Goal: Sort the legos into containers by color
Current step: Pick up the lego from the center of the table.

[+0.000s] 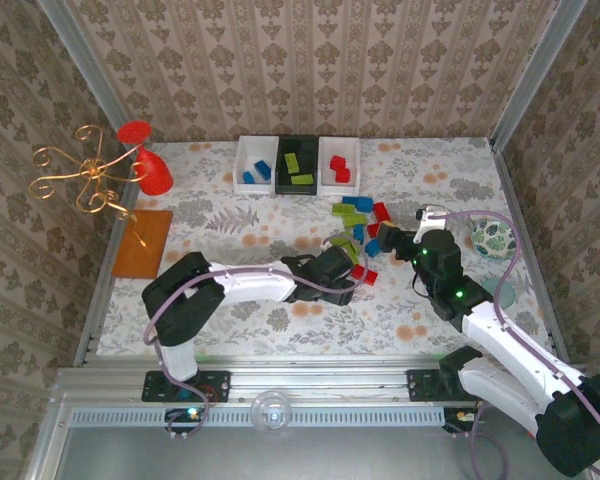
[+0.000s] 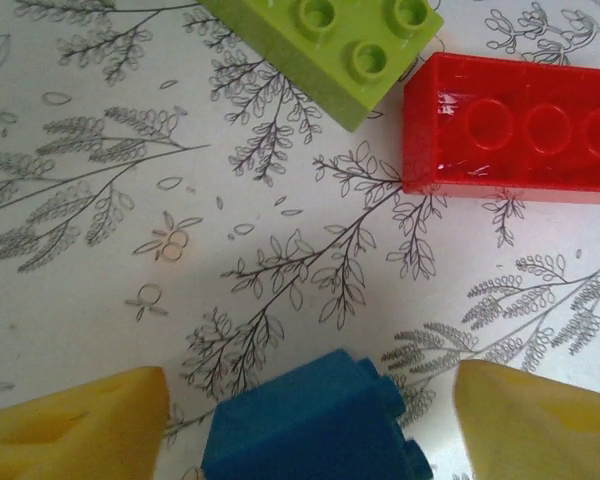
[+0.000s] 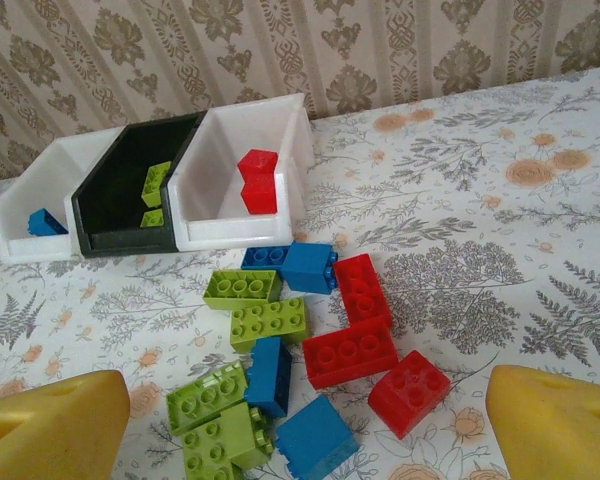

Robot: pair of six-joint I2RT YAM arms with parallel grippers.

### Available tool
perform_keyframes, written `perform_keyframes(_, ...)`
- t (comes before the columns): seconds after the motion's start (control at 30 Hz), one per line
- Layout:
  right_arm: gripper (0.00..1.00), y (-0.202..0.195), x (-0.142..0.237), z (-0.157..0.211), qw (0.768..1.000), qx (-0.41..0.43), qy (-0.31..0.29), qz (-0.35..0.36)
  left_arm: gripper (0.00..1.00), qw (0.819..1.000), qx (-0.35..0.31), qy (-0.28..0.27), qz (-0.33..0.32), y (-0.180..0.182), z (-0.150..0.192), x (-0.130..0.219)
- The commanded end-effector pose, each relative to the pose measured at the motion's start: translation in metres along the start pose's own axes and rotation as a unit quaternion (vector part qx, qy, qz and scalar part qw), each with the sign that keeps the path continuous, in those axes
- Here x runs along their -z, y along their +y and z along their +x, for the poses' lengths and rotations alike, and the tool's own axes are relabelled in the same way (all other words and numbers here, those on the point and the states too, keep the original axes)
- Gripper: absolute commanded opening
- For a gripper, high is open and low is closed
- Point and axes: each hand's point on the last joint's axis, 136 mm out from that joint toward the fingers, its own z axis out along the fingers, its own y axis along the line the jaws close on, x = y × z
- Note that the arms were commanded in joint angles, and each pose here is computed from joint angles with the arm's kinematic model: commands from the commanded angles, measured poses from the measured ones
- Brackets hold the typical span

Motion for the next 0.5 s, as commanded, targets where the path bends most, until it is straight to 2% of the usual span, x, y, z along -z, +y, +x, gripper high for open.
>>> perform_keyframes(0.0,0.93,-0.001,-0.001,0.004,1.000,-0.012,0.002,-0.003,0.70,1.000,0.000,0.008,-0.009,-0.001,0.001,-0.006)
perform_keyframes(0.23,0.93,0.000,-0.002,0.004,1.000,-0.009,0.003,-0.004,0.56,0.999,-0.005,0.009,-0.039,0.004,0.007,-0.010)
perform_keyframes(0.47,0.93,0.000,-0.004,0.007,1.000,-0.008,0.007,-0.003,0.43,0.995,0.025,-0.064,-0.069,0.046,-0.022,0.027)
